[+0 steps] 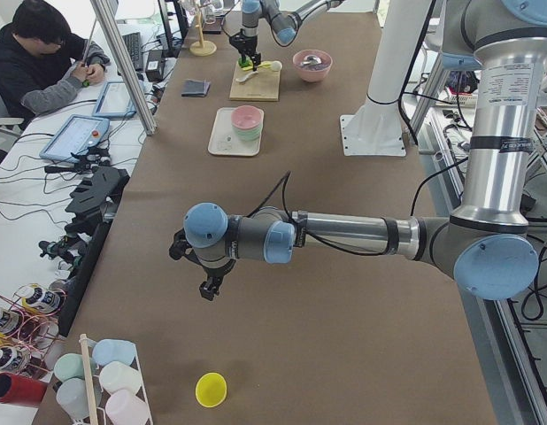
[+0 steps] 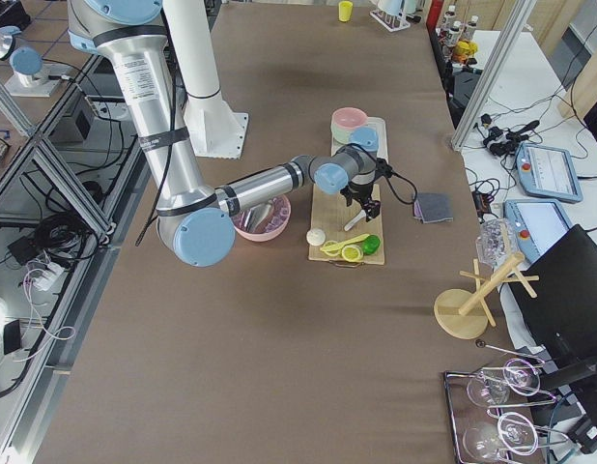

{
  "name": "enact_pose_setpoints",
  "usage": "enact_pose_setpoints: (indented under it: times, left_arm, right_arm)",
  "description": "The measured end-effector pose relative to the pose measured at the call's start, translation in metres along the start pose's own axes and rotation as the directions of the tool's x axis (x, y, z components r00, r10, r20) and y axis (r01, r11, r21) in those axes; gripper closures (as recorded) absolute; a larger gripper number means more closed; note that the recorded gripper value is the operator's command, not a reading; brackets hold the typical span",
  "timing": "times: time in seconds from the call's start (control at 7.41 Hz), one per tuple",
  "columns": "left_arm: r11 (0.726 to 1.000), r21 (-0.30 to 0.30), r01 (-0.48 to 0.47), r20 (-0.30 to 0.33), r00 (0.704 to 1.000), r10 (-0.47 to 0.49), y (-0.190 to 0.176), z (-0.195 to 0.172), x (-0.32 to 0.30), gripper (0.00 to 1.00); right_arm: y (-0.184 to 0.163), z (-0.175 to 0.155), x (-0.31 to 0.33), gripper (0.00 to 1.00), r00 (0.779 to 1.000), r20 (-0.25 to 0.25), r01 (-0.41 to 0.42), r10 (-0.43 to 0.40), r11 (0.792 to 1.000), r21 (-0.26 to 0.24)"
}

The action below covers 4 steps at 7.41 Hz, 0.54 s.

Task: Stack pink bowl on green and place spoon
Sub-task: 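Lower the right gripper onto the white spoon and grasp it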

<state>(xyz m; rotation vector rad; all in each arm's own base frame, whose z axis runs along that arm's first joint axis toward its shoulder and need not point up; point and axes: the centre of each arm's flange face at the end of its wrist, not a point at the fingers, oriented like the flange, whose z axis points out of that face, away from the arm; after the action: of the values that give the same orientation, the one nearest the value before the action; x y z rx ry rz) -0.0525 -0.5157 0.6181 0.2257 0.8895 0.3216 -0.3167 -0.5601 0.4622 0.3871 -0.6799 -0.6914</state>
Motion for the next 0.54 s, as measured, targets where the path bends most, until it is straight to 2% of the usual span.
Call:
enact_pose_setpoints:
  times: [0.13,0.54]
  left_arm:
    - [1.0,0.001,-0.001,0.0,1.0,0.001,0.0,0.0,0.0,0.02]
    - [1.0,0.0,0.004,0.0,1.0,-0.004,0.0,0.0,0.001,0.02]
  right_arm:
    - [0.0,0.007,0.0,0.31,1.0,0.002,0.006,-0.006,1.0,0.001]
    - [0.001,0.017,-0.007,0.47,1.0,0.011,0.019,-0.019,1.0,-0.008]
